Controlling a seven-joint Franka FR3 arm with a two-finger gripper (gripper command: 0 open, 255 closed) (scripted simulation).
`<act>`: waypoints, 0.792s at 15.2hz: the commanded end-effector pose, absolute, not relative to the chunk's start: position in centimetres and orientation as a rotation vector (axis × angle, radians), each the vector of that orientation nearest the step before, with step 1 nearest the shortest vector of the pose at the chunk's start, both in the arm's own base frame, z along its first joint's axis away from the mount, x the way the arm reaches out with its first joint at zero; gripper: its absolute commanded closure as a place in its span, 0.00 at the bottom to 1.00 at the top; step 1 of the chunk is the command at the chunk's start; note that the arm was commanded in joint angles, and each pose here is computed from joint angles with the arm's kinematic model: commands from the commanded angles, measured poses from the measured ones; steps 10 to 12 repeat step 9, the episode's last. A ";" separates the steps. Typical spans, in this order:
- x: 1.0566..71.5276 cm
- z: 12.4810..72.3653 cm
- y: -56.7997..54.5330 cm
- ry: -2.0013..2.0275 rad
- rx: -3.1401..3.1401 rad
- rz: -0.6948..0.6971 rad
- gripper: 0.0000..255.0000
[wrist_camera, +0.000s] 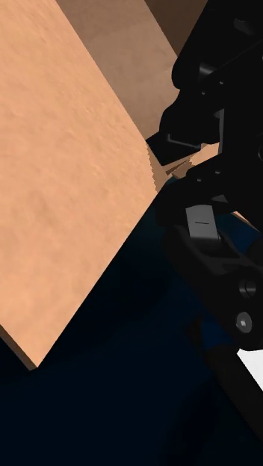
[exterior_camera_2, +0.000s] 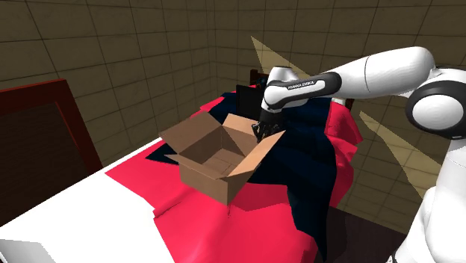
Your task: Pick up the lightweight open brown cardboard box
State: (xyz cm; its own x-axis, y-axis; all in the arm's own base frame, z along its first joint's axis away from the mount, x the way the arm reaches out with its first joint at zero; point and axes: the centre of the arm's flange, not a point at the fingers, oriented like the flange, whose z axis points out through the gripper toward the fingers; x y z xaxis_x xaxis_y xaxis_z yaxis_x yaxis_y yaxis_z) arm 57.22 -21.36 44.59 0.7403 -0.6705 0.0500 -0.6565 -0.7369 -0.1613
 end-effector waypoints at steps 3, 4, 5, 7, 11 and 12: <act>57.3 46.7 -21.4 1.075 -2.805 -0.158 1.00; 57.3 47.2 -21.4 1.075 -2.805 -0.158 1.00; 57.3 47.8 -21.4 1.075 -2.805 -0.158 1.00; 57.3 48.8 -21.4 1.075 -2.805 -0.158 1.00; 57.3 48.9 -21.4 1.075 -2.805 -0.158 1.00; 57.3 48.9 -21.4 1.075 -2.805 -0.158 1.00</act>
